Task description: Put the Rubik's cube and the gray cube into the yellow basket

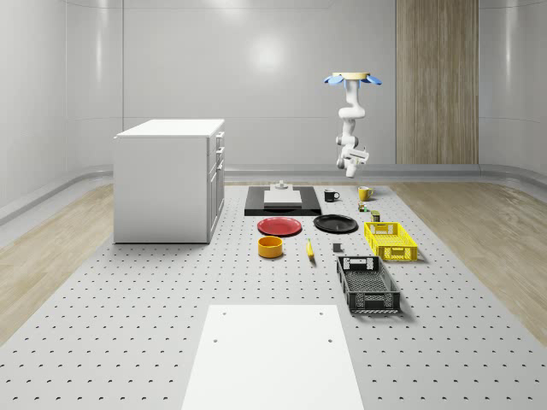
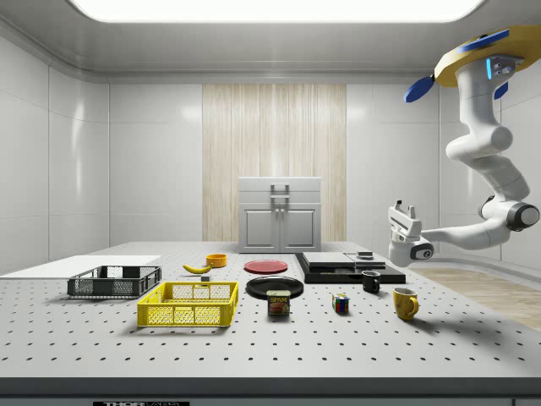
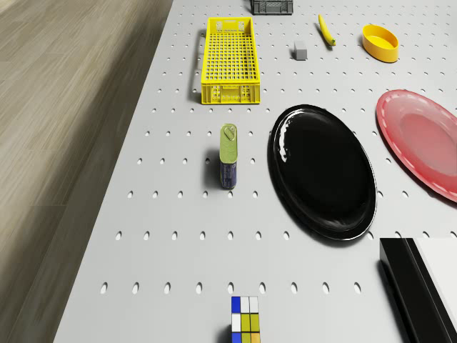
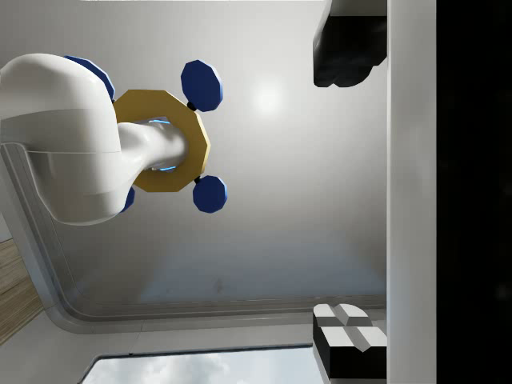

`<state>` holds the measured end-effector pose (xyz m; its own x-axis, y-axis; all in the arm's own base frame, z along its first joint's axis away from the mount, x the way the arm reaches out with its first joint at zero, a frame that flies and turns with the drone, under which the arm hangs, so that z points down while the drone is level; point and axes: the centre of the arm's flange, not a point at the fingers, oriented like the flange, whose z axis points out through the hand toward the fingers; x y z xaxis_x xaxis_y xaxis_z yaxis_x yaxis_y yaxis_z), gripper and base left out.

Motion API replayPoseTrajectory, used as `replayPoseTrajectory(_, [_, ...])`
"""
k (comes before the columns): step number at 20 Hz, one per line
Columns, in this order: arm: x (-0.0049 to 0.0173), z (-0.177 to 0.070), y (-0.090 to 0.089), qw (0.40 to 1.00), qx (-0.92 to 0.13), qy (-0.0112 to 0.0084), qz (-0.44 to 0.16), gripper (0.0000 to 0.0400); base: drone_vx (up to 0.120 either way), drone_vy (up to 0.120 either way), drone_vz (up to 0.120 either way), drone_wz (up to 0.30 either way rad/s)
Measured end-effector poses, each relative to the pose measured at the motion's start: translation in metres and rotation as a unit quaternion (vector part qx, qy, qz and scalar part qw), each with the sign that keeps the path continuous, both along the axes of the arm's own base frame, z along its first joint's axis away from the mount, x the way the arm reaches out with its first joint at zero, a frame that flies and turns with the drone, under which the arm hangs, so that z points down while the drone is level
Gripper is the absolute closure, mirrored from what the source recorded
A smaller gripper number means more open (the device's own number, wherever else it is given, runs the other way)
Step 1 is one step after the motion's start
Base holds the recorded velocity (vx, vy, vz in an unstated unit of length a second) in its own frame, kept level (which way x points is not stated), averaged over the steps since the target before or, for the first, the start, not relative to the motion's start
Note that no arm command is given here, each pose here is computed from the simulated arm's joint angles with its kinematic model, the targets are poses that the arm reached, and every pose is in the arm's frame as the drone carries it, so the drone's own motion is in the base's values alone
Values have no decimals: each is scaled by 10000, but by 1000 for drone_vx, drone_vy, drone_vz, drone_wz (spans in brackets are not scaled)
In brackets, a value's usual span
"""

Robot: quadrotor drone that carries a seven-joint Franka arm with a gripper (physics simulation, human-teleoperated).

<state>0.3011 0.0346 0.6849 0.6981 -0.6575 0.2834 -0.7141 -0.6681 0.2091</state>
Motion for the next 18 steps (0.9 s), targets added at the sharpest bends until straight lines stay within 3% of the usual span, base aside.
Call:
replayPoseTrajectory(6, [7,-339,446,9597,-2808,-12,-89,0,120,0,-120,0])
replayPoseTrajectory(10, [26,-934,640,8227,-5681,-9,-187,0,120,0,-120,0])
replayPoseTrajectory(14, [47,-1537,435,5963,-8023,-1,-273,0,120,0,-120,0])
replayPoseTrajectory(18, [56,-1820,100,4037,-9144,7,-305,0,120,0,-120,0])
